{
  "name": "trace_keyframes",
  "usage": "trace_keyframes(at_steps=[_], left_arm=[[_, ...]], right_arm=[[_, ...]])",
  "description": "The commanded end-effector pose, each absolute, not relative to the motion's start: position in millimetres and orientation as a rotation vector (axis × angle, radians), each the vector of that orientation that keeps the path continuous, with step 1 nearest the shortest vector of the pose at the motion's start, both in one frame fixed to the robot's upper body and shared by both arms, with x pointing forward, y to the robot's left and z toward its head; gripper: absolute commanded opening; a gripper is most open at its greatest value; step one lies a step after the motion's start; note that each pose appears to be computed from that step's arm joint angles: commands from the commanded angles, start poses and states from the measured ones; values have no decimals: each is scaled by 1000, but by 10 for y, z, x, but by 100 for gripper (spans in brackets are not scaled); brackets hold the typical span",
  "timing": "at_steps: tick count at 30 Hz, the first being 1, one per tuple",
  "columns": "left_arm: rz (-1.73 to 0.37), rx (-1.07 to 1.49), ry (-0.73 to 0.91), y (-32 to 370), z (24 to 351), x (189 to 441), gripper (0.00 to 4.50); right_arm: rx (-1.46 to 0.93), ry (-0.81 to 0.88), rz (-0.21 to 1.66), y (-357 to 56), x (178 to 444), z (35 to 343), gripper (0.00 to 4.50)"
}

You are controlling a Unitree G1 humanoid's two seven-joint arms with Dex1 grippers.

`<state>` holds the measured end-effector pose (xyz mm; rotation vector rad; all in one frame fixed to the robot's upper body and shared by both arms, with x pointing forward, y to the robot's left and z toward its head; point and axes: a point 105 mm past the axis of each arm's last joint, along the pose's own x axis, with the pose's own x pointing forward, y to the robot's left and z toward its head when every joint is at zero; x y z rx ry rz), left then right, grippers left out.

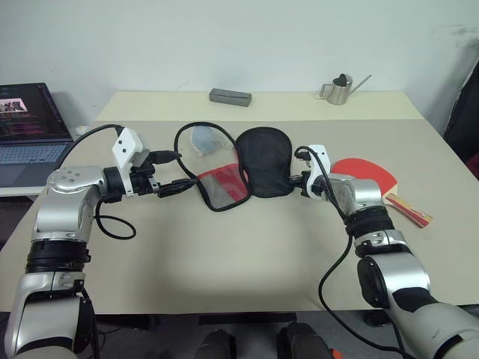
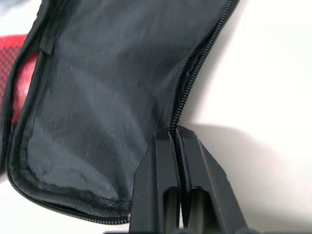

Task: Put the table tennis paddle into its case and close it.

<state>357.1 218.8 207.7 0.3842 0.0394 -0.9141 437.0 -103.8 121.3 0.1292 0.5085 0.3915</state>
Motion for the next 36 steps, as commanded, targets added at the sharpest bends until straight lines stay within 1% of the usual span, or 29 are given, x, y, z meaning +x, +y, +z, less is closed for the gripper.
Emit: trace_keyframes(at_steps=[1,8,12,18,23,29,32,36], left_arm=[[-946,423,2,2126,2194,3512,450],[-979,426,4,2054,2174,3477,450],[-990,424,3,2017,2169,3472,450],[-990,425,0,2016,2192,3475,450],[-988,427,-1,2019,2196,3477,450],[-985,426,-2,2016,2196,3479,450],[-985,424,-1,2015,2193,3476,450],[-986,419,-2,2005,2184,3468,450]], right_arm=[[158,478,333,-1113,4367,1353,1],[180,506,315,-1087,4222,1313,1],[213,531,312,-986,4087,1256,1],[240,545,305,-897,3987,1223,1],[214,538,300,-916,4008,1209,1],[173,492,257,-1043,4098,1268,1],[164,469,240,-1093,4134,1314,63],[168,403,224,-1181,4178,1492,193]])
